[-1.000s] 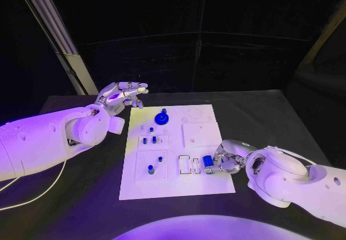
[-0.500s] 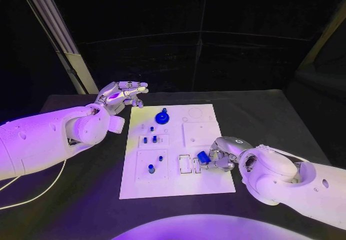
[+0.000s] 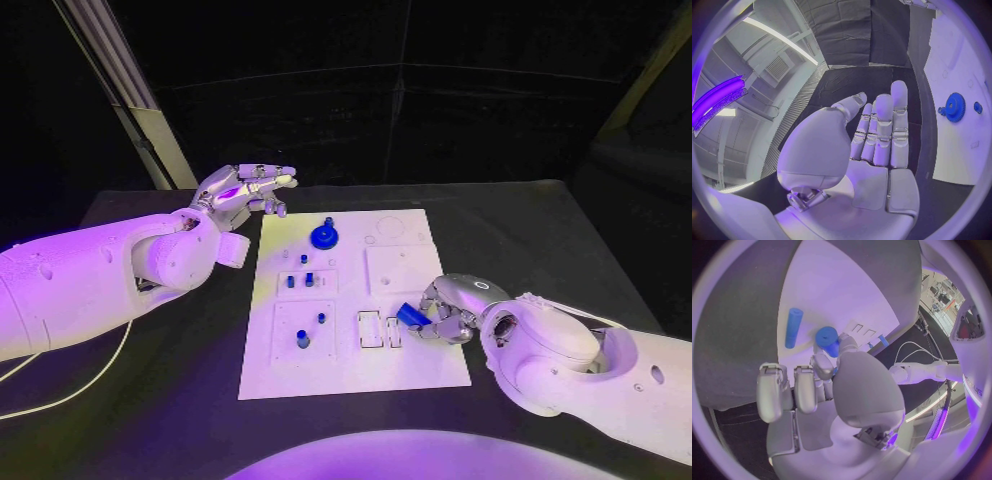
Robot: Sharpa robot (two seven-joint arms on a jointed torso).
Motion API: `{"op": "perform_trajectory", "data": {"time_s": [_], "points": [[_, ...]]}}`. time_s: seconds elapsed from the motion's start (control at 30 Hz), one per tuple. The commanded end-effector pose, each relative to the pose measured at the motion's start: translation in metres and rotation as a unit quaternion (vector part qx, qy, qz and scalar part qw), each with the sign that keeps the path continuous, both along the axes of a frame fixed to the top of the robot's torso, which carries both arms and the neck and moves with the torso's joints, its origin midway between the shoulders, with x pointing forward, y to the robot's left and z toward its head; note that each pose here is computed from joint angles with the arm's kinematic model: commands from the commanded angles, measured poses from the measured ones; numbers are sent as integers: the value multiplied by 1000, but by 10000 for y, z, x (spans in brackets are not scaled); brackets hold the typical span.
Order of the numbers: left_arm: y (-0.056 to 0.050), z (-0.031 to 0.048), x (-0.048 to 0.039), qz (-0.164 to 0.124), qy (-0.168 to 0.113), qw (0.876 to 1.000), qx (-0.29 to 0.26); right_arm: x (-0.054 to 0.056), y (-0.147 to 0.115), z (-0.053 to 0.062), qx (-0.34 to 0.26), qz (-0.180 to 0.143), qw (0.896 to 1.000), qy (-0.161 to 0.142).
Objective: Assemble the parts on the task board
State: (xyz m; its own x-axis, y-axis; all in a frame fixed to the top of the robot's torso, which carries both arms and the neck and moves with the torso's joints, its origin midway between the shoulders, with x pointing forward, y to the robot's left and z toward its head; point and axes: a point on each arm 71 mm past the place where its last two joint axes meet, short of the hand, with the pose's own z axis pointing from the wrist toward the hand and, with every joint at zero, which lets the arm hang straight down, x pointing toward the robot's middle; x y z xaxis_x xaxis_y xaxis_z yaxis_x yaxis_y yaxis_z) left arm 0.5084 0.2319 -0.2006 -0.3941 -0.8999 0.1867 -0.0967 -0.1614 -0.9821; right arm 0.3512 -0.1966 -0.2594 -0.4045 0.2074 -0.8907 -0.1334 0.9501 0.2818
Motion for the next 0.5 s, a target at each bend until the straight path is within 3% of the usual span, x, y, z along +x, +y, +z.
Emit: {"op": "perform_trajectory", "data": {"time_s": [0.03,0.27,0.5], "points": [[-7,9,-2,-6,0,1000,-4,-44,-13,-8,80,-50,995,30],[-12,0,-5,-7,1,1000,-4,-71,-1,57,141,-69,987,23],[-15,-7,-9,-8,2,1000,-4,-83,47,54,158,-68,984,36]]}}
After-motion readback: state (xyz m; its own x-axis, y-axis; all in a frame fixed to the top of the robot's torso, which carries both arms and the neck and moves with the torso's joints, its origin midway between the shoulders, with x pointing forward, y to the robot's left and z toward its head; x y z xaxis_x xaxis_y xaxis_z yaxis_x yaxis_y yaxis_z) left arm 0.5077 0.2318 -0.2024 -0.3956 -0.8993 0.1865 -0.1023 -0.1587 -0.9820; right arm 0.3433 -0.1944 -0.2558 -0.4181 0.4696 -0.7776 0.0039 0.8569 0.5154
